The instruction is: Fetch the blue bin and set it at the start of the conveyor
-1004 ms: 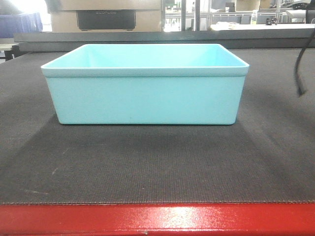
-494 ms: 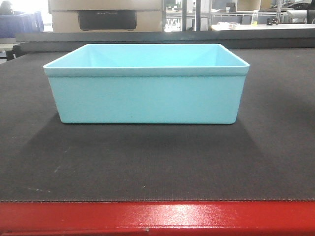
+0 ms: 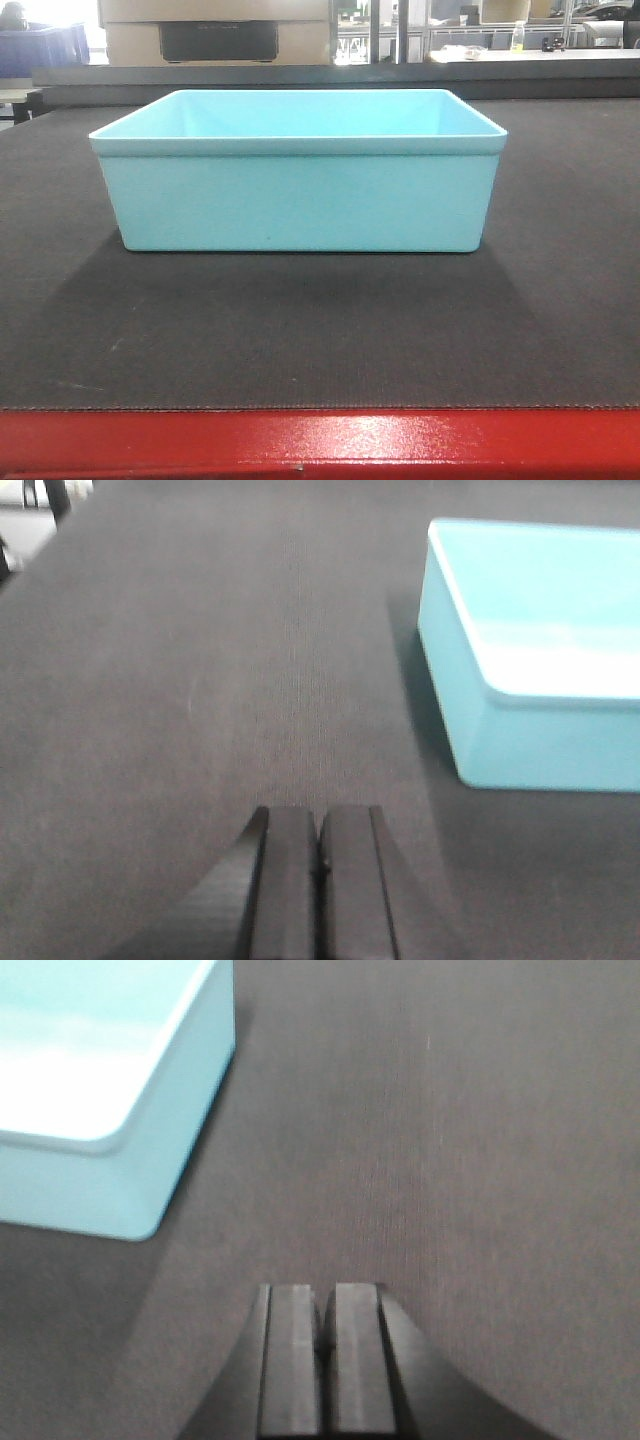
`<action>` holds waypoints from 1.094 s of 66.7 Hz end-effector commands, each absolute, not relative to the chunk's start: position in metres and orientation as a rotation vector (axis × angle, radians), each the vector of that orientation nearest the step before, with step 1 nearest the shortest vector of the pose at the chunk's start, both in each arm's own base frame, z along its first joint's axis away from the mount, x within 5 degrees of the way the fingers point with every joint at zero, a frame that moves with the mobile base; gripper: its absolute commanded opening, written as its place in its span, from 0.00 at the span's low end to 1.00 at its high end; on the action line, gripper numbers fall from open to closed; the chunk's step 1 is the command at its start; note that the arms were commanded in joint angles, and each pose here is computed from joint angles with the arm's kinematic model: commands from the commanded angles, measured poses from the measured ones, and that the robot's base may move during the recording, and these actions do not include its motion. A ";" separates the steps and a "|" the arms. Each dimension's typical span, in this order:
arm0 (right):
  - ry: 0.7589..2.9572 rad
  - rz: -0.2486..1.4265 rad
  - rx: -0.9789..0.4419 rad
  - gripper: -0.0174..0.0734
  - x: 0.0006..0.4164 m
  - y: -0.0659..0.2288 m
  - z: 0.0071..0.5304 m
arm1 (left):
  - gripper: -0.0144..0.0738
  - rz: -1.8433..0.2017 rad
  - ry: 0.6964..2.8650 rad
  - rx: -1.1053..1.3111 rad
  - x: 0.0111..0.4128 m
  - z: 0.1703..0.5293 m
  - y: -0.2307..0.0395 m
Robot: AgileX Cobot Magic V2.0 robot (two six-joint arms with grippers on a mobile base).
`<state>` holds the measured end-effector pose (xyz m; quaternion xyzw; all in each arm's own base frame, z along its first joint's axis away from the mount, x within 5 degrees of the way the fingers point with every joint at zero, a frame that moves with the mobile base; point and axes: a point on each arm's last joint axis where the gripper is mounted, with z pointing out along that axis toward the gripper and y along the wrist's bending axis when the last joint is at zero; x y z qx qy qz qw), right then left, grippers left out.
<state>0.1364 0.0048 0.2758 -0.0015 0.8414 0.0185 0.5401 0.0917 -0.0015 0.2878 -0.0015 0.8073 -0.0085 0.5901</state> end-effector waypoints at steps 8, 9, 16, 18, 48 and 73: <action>1.791 0.028 -0.014 0.01 0.116 0.003 0.289 | 0.04 -0.026 1.742 0.001 0.073 0.296 0.000; 1.782 0.028 -0.014 0.01 0.116 0.003 0.290 | 0.04 -0.027 1.739 0.001 0.073 0.297 0.000; 1.725 0.029 -0.014 0.01 0.112 0.003 0.296 | 0.04 -0.027 1.729 0.000 0.071 0.297 0.000; 1.721 0.029 -0.014 0.01 0.112 0.003 0.296 | 0.04 -0.027 1.727 0.000 0.071 0.298 0.000; 1.705 0.030 -0.014 0.01 0.112 0.003 0.298 | 0.04 -0.027 1.729 0.000 0.071 0.297 0.000; 1.705 0.030 -0.014 0.01 0.112 0.003 0.298 | 0.04 0.082 1.603 -0.017 0.058 0.271 0.004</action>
